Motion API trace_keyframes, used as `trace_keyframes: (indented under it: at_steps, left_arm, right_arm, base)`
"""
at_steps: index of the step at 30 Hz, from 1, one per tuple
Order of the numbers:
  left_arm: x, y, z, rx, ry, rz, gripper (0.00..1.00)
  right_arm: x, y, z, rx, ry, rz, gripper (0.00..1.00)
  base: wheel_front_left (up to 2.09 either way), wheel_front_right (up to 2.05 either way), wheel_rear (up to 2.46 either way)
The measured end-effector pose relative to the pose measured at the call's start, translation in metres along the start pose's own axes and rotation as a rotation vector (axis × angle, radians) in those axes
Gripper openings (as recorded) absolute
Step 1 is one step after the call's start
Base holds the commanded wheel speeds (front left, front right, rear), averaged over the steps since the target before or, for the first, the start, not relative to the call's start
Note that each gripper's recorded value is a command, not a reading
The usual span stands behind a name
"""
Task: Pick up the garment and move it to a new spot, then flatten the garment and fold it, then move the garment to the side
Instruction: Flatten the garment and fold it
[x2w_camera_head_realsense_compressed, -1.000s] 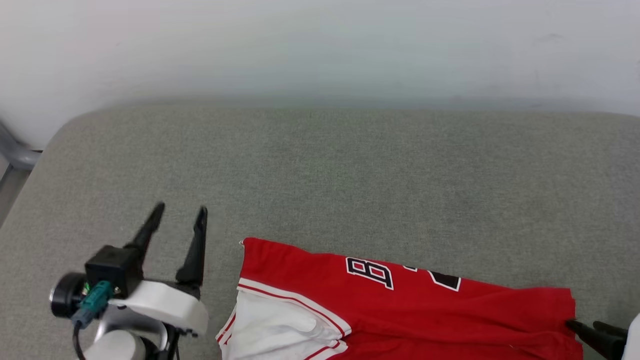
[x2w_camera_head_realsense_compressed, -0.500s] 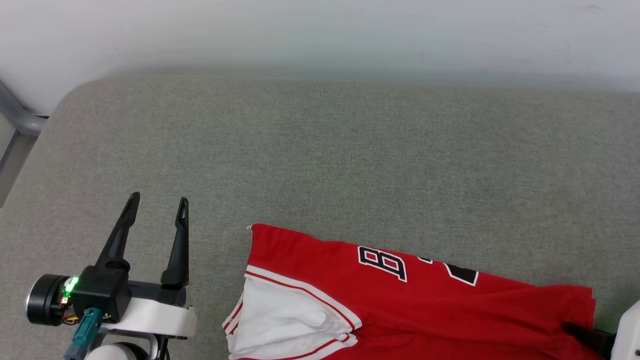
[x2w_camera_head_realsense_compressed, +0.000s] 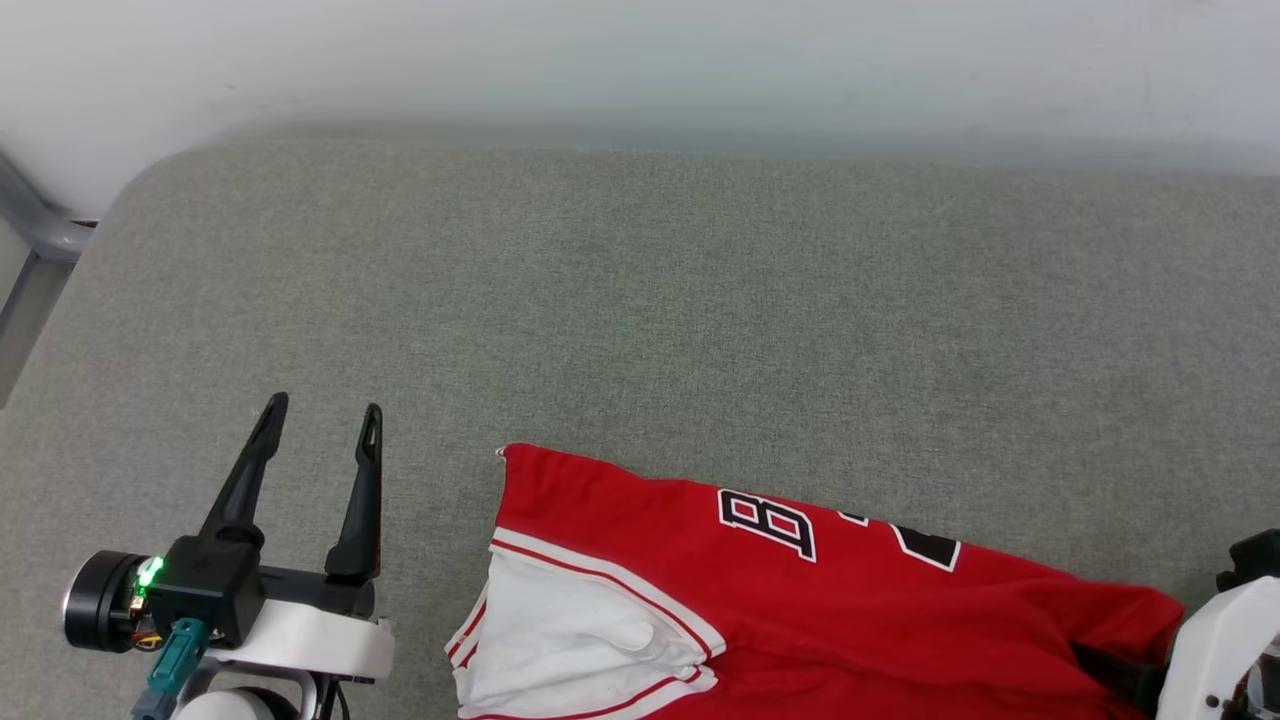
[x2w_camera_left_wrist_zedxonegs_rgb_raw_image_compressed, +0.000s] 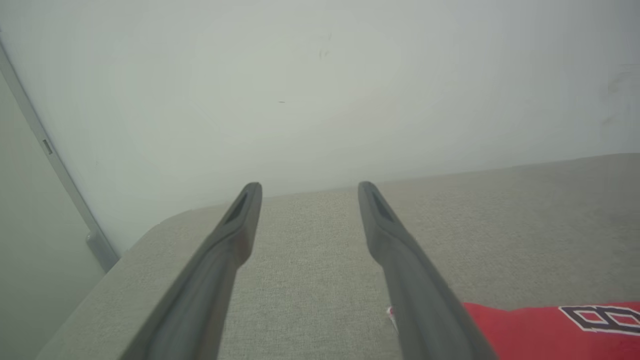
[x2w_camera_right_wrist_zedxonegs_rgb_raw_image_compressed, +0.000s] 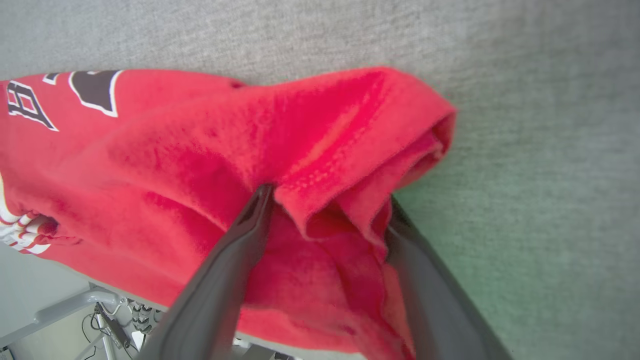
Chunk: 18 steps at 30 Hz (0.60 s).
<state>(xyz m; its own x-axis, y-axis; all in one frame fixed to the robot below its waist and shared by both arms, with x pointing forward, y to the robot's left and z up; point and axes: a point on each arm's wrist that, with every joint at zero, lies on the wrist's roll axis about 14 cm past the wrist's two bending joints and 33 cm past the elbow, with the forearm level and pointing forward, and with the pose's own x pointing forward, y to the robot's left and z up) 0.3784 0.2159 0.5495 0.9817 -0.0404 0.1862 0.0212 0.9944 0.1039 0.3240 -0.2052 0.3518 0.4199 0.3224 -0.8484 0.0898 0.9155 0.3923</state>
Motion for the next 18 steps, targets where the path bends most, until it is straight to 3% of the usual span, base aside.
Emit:
trace_keyframes:
  at_steps: [2,3,5,18]
  left_arm:
    - [-0.001,0.000,-0.001,-0.004,0.000,0.000,1.00]
    - [-0.001,0.000,-0.001,-0.004,0.000,0.000,1.00]
    - [-0.001,-0.001,-0.001,-0.005,0.001,-0.004,1.00]
    - [-0.001,-0.006,-0.002,-0.021,-0.004,-0.016,1.00]
  right_arm:
    - [0.001,0.003,-0.002,0.001,0.000,0.008,1.00]
    - [0.001,0.003,-0.002,0.001,0.000,0.008,0.44]
    - [0.001,0.004,-0.003,0.002,-0.003,0.010,0.00]
    - [-0.006,-0.006,0.008,0.003,-0.100,-0.008,0.00]
  base:
    - [0.00,0.00,0.00]
    - [0.00,0.00,0.00]
    - [0.00,0.00,0.00]
    - [0.00,0.00,0.00]
